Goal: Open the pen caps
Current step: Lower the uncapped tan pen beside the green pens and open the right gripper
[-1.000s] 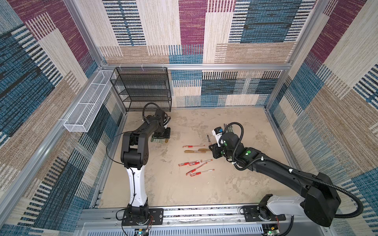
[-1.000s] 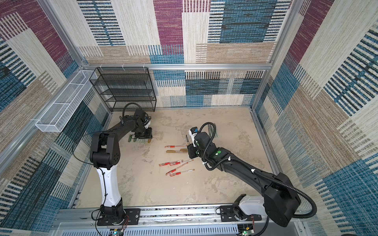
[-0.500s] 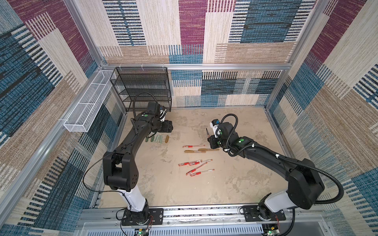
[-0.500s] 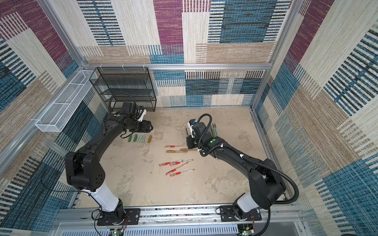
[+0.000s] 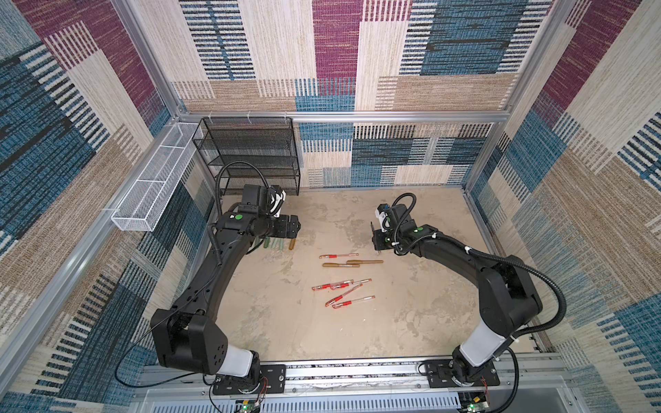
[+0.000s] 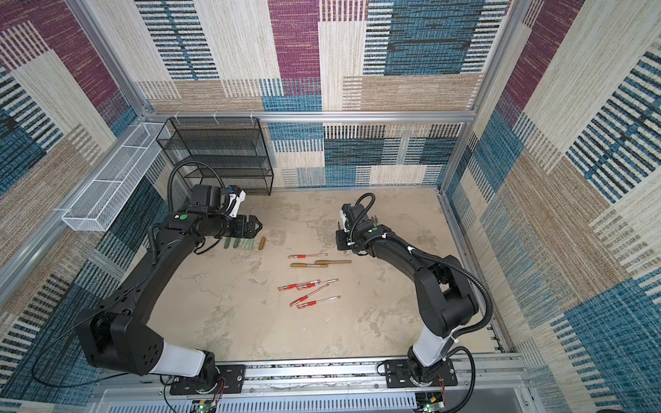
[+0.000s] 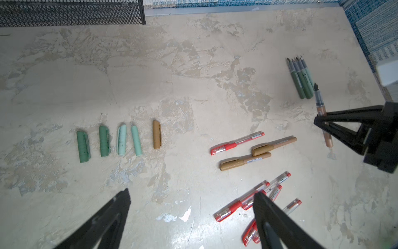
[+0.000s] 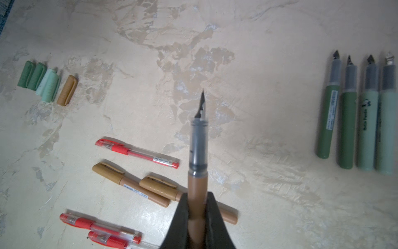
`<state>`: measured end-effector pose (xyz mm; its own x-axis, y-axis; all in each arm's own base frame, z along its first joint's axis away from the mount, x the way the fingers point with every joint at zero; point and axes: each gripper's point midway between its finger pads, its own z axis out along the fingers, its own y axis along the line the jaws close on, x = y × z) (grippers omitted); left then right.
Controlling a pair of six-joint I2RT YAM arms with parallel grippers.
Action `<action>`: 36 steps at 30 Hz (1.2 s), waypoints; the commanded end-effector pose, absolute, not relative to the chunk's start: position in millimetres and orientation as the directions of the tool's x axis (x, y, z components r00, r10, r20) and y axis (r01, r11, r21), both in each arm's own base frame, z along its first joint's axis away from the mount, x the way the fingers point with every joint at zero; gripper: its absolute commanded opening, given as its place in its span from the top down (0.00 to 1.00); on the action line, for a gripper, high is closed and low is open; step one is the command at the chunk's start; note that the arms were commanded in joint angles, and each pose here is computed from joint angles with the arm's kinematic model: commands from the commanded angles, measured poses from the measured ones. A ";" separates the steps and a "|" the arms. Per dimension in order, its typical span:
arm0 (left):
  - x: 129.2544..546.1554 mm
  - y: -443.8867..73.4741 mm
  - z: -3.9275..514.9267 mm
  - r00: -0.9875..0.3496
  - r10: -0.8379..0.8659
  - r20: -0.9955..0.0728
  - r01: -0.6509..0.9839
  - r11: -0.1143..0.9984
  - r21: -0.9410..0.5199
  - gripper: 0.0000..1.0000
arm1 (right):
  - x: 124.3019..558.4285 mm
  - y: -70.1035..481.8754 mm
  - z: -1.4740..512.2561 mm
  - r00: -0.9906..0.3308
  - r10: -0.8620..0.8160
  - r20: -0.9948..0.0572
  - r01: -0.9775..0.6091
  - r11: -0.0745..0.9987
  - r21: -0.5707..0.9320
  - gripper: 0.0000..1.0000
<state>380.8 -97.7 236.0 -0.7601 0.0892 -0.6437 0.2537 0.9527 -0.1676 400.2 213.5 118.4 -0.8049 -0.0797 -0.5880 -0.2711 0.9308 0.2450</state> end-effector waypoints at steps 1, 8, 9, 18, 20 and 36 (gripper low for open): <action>382.2 -89.6 237.7 -0.719 0.137 -0.681 0.273 0.957 -0.096 0.06 | 407.0 208.5 116.0 -0.811 -0.074 -0.580 -0.258 0.935 0.242 0.98; 354.0 -87.4 219.2 -0.709 0.060 -0.702 0.290 0.933 -0.214 0.01 | 424.8 190.6 100.0 -0.836 -0.035 -0.548 -0.196 0.952 0.237 0.97; 351.1 -86.5 215.6 -0.712 0.047 -0.701 0.288 0.930 -0.230 0.01 | 428.9 188.6 99.0 -0.837 -0.030 -0.547 -0.189 0.953 0.237 0.96; 342.4 -73.8 208.3 -0.693 0.032 -0.720 0.285 0.930 -0.232 0.01 | 468.8 157.7 86.4 -0.846 -0.006 -0.533 -0.131 0.972 0.197 0.95; 341.1 -72.9 208.5 -0.691 0.027 -0.722 0.283 0.930 -0.236 0.01 | 477.4 150.2 81.2 -0.850 0.001 -0.527 -0.117 0.974 0.192 0.95; 345.9 -72.0 218.3 -0.680 0.012 -0.733 0.276 0.931 -0.240 0.01 | 525.8 131.9 44.1 -0.882 0.000 -0.472 -0.081 0.985 0.152 0.92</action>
